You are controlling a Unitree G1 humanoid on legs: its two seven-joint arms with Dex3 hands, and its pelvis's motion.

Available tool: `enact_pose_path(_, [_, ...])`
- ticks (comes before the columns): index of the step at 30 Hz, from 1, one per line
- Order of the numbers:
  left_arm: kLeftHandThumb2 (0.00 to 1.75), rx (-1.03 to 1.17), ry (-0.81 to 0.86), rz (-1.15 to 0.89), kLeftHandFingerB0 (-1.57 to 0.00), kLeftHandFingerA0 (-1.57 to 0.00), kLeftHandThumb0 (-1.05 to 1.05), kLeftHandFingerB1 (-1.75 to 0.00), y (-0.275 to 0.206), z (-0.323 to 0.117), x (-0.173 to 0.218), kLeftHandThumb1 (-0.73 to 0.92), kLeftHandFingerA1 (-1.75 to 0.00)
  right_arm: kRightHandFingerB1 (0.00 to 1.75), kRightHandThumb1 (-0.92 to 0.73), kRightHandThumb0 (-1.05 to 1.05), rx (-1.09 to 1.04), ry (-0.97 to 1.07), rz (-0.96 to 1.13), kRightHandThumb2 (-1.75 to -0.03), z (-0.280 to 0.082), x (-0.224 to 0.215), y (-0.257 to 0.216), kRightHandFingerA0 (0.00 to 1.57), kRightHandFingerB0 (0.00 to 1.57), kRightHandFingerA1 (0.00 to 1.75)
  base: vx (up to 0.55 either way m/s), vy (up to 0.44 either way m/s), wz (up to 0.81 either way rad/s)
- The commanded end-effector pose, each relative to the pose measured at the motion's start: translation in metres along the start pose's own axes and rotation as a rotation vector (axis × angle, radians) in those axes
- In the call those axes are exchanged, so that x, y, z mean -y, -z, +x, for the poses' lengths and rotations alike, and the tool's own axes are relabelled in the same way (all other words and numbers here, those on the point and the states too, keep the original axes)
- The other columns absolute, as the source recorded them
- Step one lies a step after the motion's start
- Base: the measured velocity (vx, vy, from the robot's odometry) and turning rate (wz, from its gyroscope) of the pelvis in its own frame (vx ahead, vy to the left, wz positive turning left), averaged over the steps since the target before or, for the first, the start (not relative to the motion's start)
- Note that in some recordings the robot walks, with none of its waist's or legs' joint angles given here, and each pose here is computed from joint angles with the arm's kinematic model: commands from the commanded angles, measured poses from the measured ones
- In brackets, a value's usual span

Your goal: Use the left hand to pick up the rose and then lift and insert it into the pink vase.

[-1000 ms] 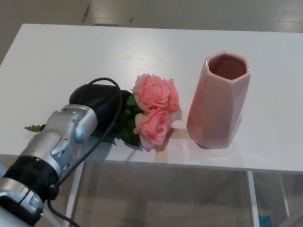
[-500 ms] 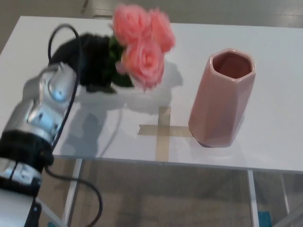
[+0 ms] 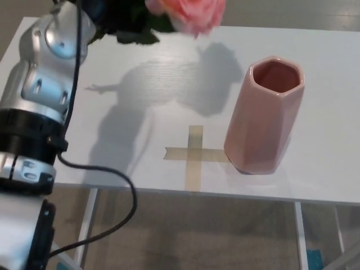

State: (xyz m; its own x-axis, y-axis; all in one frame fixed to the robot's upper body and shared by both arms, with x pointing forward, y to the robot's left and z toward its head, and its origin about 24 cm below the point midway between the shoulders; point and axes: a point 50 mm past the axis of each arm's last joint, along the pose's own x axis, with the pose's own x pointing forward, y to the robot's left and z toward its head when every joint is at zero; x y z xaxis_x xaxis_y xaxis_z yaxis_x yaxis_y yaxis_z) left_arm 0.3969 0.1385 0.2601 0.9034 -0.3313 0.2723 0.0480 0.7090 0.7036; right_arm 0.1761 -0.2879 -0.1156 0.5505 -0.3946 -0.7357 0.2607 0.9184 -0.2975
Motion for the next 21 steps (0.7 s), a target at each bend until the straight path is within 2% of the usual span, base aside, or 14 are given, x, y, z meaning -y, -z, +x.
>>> enact_pose_path(1, [0.65, 0.09, 0.027, -0.344, -0.72, -0.89, -0.2, -1.09, -0.038, 0.011, -0.018, 0.85, -1.37, 0.44, -0.66, -0.31, -0.037, -0.005, 0.021, -0.58, -0.002, 0.0, 0.01, 0.7, 0.57, 0.5, 0.0, 0.0, 0.0])
enact_pose_path(2, [0.65, 0.089, 0.028, -0.346, -0.72, -0.89, -0.2, -1.09, -0.038, 0.011, -0.018, 0.85, -1.37, 0.44, -0.66, -0.31, -0.037, -0.005, 0.021, -0.58, -0.002, 0.0, 0.01, 0.7, 0.57, 0.5, 0.0, 0.0, 0.0])
enact_pose_path(3, [0.67, 0.096, 0.032, -0.39, -0.76, -0.89, -0.21, -1.0, -0.042, 0.011, -0.019, 0.84, -1.37, 0.43, -0.66, -0.31, -0.041, -0.006, 0.019, -0.58, -0.002, 0.001, 0.013, 0.69, 0.56, 0.5, 0.0, 0.0, 0.0])
enact_pose_path(4, [0.67, 0.106, 0.038, -0.455, -0.76, -0.89, -0.21, -1.0, -0.048, 0.011, -0.02, 0.84, -1.37, 0.43, -0.66, -0.31, -0.045, -0.008, 0.016, -0.58, -0.003, 0.002, 0.016, 0.69, 0.56, 0.5, 0.0, 0.0, 0.0])
enact_pose_path(6, [0.67, 0.105, 0.038, -0.459, -0.76, -0.89, -0.21, -1.0, -0.049, 0.011, -0.021, 0.84, -1.37, 0.43, -0.66, -0.31, -0.043, -0.008, 0.016, -0.58, -0.003, 0.002, 0.015, 0.69, 0.56, 0.5, 0.0, 0.0, 0.0])
enact_pose_path(7, [0.66, 0.12, 0.05, -0.586, -0.79, -0.89, -0.21, -0.92, -0.063, 0.012, -0.025, 0.84, -1.37, 0.43, -0.66, -0.31, -0.048, -0.005, 0.013, -0.58, -0.003, 0.002, 0.015, 0.7, 0.56, 0.5, 0.0, 0.0, 0.0])
enact_pose_path(10, [0.67, 0.138, 0.078, -0.694, -0.82, -0.89, -0.21, -0.87, -0.077, 0.014, -0.024, 0.83, -1.38, 0.43, -0.66, -0.31, -0.05, -0.004, 0.015, -0.58, -0.003, 0.001, 0.017, 0.7, 0.56, 0.5, 0.0, 0.0, 0.0])
enact_pose_path(14, [0.67, 0.141, 0.095, -0.748, -0.82, -0.89, -0.2, -0.87, -0.082, 0.014, -0.023, 0.83, -1.4, 0.44, -0.66, -0.31, -0.051, -0.006, 0.016, -0.58, -0.003, 0.001, 0.017, 0.71, 0.57, 0.5, 0.0, 0.0, 0.0])
enact_pose_path(15, [0.67, 0.161, 0.138, -0.824, -0.84, -0.95, -0.19, -0.88, -0.096, 0.015, -0.019, 0.83, -1.47, 0.44, -0.66, -0.31, -0.054, -0.006, 0.023, -0.58, -0.004, 0.002, 0.019, 0.71, 0.58, 0.5, 0.0, 0.0, 0.0])
enact_pose_path(16, [0.67, 0.171, 0.163, -0.856, -0.84, -0.95, -0.19, -0.89, -0.104, 0.015, -0.017, 0.84, -1.47, 0.44, -0.66, -0.31, -0.056, -0.008, 0.027, -0.58, -0.004, 0.002, 0.02, 0.7, 0.57, 0.5, 0.0, 0.0, 0.0])
enact_pose_path(21, [0.66, 0.176, 0.175, -0.85, -0.83, -0.97, -0.19, -0.9, -0.117, 0.015, -0.018, 0.85, -1.48, 0.44, -0.66, -0.31, -0.055, -0.01, 0.029, -0.58, -0.004, 0.0, 0.019, 0.69, 0.57, 0.49, 0.0, 0.0, 0.0])
